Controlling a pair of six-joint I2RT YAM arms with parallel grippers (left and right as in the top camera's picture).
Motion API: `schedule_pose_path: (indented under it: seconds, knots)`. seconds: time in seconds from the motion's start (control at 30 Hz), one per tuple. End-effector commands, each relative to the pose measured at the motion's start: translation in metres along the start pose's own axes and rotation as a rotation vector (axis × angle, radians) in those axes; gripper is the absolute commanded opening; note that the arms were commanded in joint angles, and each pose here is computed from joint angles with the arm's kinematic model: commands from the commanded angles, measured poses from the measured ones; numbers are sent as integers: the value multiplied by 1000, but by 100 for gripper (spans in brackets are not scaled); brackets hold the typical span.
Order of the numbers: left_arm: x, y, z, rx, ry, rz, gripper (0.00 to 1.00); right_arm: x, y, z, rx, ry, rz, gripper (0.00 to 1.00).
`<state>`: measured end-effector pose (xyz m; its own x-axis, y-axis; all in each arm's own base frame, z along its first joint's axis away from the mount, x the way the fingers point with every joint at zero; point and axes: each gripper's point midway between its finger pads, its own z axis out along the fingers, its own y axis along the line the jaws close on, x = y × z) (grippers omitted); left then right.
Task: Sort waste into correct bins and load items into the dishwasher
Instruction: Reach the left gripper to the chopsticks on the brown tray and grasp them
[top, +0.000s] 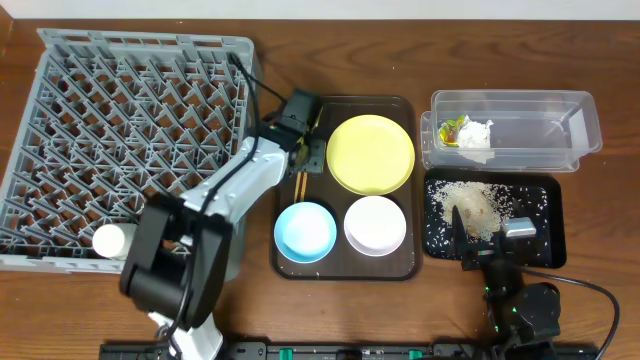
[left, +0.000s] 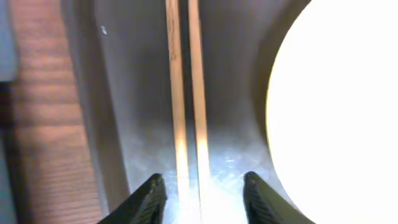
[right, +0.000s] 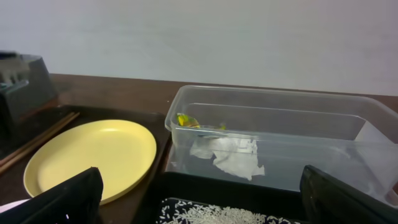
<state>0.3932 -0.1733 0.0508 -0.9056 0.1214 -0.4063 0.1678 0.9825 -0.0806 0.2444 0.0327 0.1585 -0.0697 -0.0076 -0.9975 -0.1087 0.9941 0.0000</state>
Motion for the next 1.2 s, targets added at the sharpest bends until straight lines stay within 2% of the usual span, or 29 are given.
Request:
schedule_pose_path:
  seconds: [0.0, 0.3, 0.63, 0.9, 1.0, 1.17]
  knots:
    - [3, -5, 5, 2, 13, 71, 38, 1, -2, 0, 10, 2, -10, 99]
    - [25, -8, 39, -12, 94, 215, 34, 1, -2, 0, 10, 2, -10, 99]
    - [42, -4, 60, -23, 155, 225, 33, 1, -2, 0, 10, 2, -10, 99]
    - [56, -2, 57, -26, 213, 225, 19, 1, -2, 0, 10, 2, -10, 99]
    - [61, -1, 55, -30, 235, 226, 8, 1, -2, 0, 10, 2, -10, 99]
    - [53, -2, 30, -29, 230, 220, 8, 1, -2, 0, 10, 2, -10, 99]
